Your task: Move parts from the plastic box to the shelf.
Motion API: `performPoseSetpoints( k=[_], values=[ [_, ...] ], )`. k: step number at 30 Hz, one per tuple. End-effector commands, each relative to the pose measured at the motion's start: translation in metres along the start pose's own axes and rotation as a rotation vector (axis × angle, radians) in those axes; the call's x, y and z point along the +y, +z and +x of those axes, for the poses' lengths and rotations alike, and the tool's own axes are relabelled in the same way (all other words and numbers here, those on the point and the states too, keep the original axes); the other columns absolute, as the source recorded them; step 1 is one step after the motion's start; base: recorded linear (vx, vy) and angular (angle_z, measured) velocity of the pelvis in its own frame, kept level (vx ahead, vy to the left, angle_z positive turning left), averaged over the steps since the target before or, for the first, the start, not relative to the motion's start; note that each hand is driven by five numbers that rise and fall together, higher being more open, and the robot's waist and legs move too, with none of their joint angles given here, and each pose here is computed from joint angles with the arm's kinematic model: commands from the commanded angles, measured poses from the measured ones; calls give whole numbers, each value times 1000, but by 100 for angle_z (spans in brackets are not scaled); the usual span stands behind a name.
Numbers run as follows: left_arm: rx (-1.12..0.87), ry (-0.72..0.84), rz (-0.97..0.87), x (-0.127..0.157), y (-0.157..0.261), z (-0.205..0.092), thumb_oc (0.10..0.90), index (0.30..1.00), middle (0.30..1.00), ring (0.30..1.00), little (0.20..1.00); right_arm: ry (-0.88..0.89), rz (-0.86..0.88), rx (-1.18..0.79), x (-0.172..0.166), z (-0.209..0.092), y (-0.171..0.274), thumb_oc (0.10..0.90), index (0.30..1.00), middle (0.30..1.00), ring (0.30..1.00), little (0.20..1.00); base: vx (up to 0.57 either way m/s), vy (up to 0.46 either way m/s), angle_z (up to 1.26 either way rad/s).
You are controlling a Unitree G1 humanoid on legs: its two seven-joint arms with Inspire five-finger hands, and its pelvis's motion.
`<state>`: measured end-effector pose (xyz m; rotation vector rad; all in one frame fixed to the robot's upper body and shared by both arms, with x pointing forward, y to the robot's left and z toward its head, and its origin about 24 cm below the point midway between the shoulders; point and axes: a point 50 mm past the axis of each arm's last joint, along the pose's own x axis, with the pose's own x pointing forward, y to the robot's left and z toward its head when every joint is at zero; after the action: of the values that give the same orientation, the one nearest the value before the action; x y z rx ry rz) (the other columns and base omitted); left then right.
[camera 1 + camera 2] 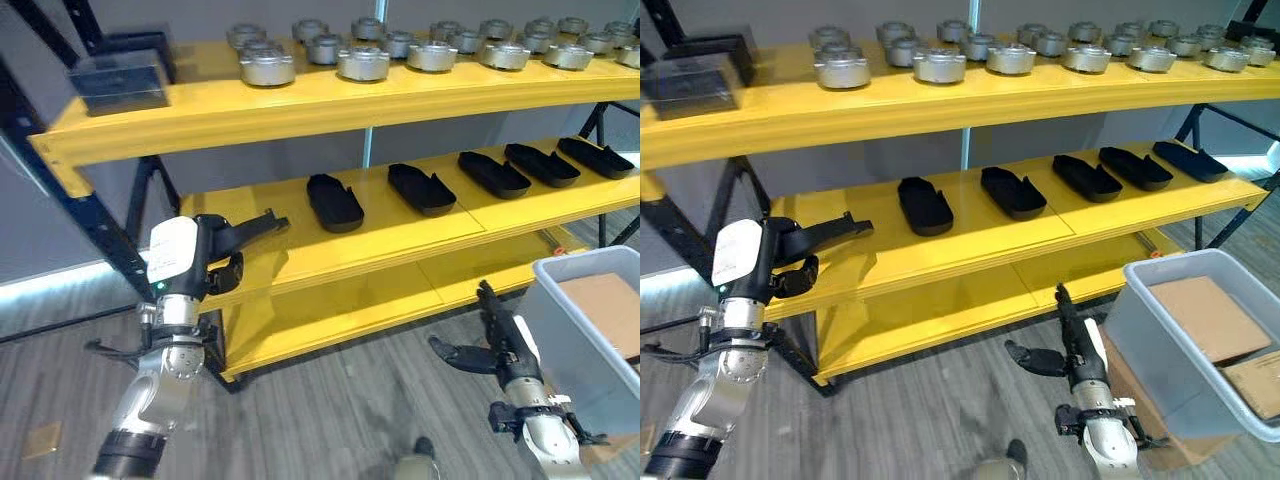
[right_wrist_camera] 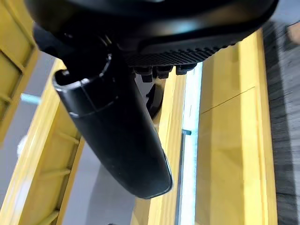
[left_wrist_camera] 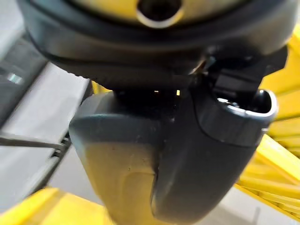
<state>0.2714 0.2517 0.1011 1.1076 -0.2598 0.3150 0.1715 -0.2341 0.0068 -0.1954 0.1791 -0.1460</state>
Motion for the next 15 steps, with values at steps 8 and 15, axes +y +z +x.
performPoseSetpoints(
  k=[8,15],
  values=[
    [-247,293,28,70,36,12,400,300,300,300,300,25,-63,-370,-4,26,72,900,1000,1000,1000,1000,355,-242,2],
    [-262,299,-57,69,44,12,400,300,300,300,300,9,-58,-375,-9,30,75,900,1000,1000,1000,1000,90,-115,26]
  ],
)
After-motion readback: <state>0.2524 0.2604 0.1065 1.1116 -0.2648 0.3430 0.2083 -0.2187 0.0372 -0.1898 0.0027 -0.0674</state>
